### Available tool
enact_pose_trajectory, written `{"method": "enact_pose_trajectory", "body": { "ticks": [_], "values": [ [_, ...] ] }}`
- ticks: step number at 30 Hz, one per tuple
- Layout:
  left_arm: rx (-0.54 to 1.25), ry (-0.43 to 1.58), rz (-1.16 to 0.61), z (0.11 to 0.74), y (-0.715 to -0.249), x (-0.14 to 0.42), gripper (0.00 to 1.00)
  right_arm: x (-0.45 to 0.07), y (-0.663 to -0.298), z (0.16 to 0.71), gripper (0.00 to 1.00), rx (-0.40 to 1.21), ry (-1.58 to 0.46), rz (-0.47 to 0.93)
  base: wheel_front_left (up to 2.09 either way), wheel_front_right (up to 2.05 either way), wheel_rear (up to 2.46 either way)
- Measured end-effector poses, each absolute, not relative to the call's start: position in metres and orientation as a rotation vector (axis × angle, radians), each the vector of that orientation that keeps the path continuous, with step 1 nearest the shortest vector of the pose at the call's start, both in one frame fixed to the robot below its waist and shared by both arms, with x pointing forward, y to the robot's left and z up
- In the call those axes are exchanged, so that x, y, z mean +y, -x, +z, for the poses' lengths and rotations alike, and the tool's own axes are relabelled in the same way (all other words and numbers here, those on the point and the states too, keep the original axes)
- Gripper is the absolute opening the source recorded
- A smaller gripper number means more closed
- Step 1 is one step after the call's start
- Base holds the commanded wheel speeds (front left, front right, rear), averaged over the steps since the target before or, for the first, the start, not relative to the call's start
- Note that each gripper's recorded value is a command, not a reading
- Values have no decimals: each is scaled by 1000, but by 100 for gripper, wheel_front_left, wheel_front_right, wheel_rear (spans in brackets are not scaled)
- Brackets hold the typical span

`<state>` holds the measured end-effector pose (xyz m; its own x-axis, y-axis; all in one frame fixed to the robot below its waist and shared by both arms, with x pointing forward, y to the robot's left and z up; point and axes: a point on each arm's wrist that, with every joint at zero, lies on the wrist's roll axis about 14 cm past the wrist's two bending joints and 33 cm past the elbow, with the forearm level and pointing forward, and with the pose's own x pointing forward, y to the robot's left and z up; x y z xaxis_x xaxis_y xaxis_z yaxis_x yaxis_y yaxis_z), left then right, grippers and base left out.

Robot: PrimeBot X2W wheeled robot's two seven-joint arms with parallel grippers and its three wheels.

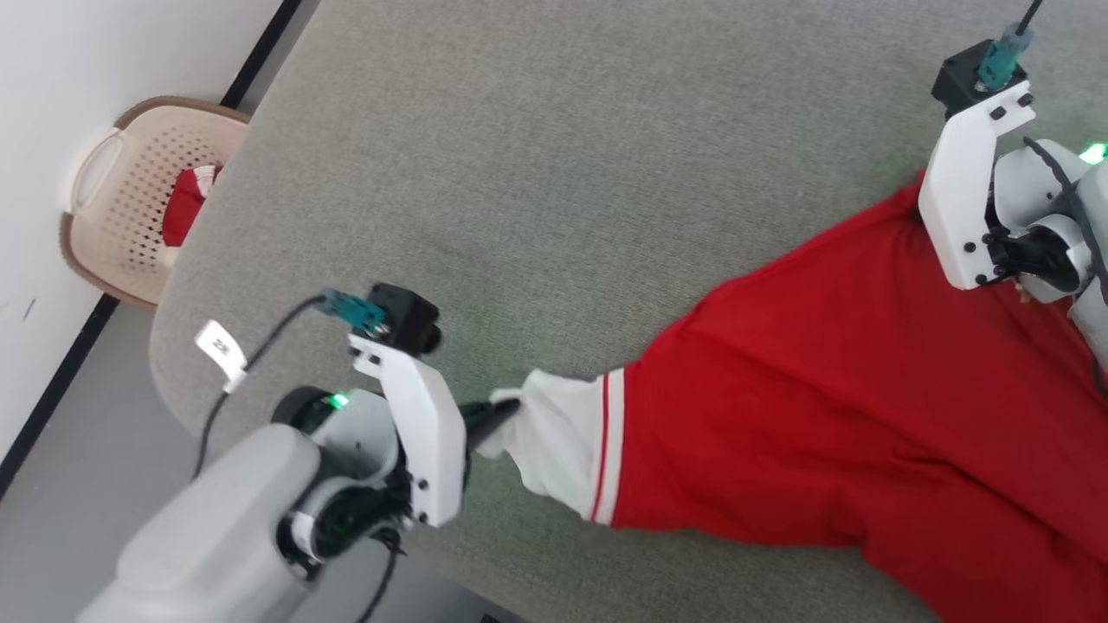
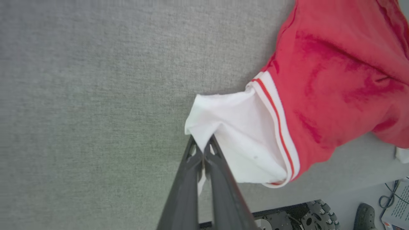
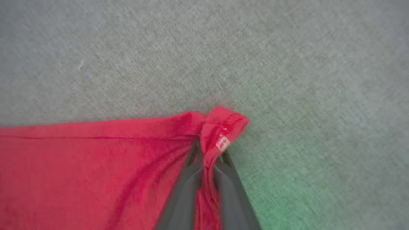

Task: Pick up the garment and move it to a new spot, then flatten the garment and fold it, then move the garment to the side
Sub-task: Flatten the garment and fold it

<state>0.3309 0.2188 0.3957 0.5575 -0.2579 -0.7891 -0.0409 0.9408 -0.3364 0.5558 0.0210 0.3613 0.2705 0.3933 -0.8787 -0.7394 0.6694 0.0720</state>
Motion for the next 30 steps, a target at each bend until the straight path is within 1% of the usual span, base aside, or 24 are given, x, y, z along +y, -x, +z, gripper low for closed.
{"method": "enact_pose_trajectory", "body": {
  "ticks": [5, 8, 15, 20, 24, 30],
  "values": [
    [947, 272, -114, 413, -348, 241, 0, 8, -562, 379, 0, 993, 352, 762, 0, 0, 0],
    [914, 201, -96, 432, -365, 260, 0, -11, -572, 400, 0, 916, 333, 723, 0, 0, 0],
    [773, 50, -50, 506, -419, 295, 0, -49, -592, 476, 0, 706, 261, 645, 0, 0, 0],
    [639, -57, -68, 564, -460, 295, 0, -82, -595, 533, 0, 566, 225, 573, 0, 0, 0],
    [544, -101, -81, 605, -486, 287, 0, -102, -588, 576, 0, 477, 209, 534, 0, 0, 0],
    [453, -151, -107, 652, -509, 273, 0, -121, -576, 623, 0, 388, 204, 494, 0, 0, 0]
  ]
}}
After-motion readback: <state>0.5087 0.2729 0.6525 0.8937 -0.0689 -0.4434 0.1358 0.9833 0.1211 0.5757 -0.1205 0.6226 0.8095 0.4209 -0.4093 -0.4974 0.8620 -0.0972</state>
